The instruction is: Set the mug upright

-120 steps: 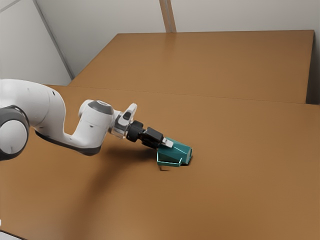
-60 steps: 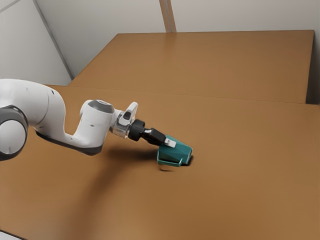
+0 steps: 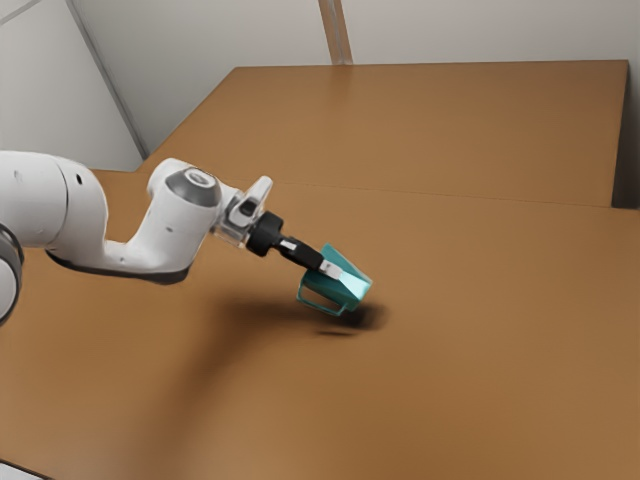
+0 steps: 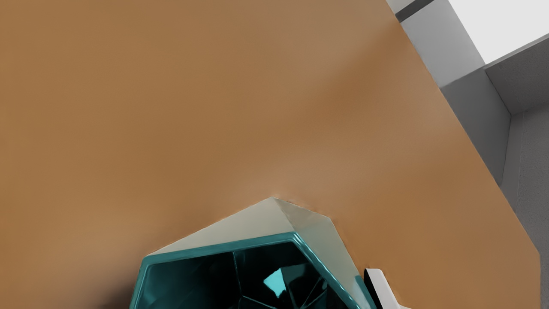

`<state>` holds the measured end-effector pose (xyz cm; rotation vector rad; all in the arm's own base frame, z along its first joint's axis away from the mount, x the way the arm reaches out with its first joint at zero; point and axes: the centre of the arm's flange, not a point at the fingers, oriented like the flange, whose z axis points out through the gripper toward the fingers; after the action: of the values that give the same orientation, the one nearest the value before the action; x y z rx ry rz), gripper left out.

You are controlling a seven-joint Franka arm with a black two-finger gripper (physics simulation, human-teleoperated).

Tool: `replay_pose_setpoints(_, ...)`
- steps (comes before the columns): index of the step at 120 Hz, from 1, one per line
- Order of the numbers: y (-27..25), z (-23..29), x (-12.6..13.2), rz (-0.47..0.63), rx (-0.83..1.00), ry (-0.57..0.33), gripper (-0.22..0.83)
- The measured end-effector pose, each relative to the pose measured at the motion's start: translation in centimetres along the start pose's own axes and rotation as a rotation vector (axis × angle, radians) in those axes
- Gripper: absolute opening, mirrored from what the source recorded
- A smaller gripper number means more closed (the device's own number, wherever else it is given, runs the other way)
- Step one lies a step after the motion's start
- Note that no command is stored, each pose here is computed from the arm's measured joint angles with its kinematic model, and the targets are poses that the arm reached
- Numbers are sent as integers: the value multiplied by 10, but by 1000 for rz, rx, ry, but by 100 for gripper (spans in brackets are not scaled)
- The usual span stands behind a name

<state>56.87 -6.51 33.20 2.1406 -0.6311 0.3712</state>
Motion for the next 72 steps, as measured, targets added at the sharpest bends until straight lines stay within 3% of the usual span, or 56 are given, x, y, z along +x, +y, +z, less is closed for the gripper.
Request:
replay_pose_setpoints(15, 17, -19, 9, 101, 179, -183, -16)
replay_pose_setpoints(29, 20, -30, 11, 130, 325, -317, -16)
replay_pose_setpoints(72, 22, -52, 3, 67, 624, -455, -16)
